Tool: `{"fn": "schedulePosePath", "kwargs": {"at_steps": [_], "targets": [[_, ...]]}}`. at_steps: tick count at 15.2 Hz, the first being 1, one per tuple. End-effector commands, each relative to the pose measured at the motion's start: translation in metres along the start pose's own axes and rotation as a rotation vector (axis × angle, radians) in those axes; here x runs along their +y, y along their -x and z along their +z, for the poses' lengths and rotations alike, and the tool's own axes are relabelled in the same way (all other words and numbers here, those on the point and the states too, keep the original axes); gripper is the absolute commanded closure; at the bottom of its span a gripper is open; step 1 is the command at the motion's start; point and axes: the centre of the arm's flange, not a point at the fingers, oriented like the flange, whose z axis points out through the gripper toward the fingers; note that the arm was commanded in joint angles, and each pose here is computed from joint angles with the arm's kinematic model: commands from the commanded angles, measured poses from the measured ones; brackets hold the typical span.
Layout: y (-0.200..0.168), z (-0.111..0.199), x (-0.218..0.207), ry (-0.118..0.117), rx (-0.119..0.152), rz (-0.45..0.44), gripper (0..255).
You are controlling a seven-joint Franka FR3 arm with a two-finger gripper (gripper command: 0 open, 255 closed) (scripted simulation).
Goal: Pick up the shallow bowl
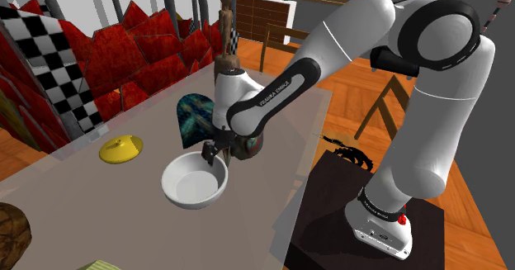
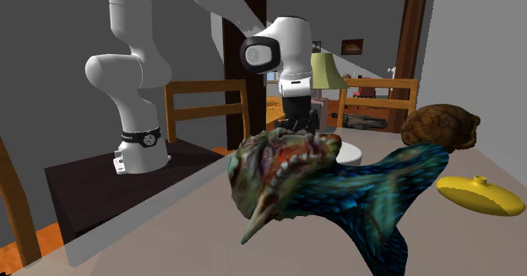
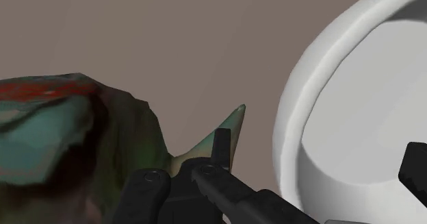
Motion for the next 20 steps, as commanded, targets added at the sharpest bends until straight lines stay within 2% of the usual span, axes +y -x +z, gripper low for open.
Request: {"fn": "schedulePosePath", "kwargs": {"at_steps": [1,4,6,7,16,20], "targets": [[0.000,0.010,0.001,-0.001,0.000,0.001,0],[0.000,0.029,0.003,-0.001,0.000,0.001,0],[0.000,0.029,0.003,-0.001,0.000,0.001,0],[0.000,0.030,0.003,-0.001,0.000,0.001,255],[0.000,0.029,0.003,-0.001,0.000,0.001,255],[0.000,0.008,0.001,-0.001,0.000,0.001,255]]}}
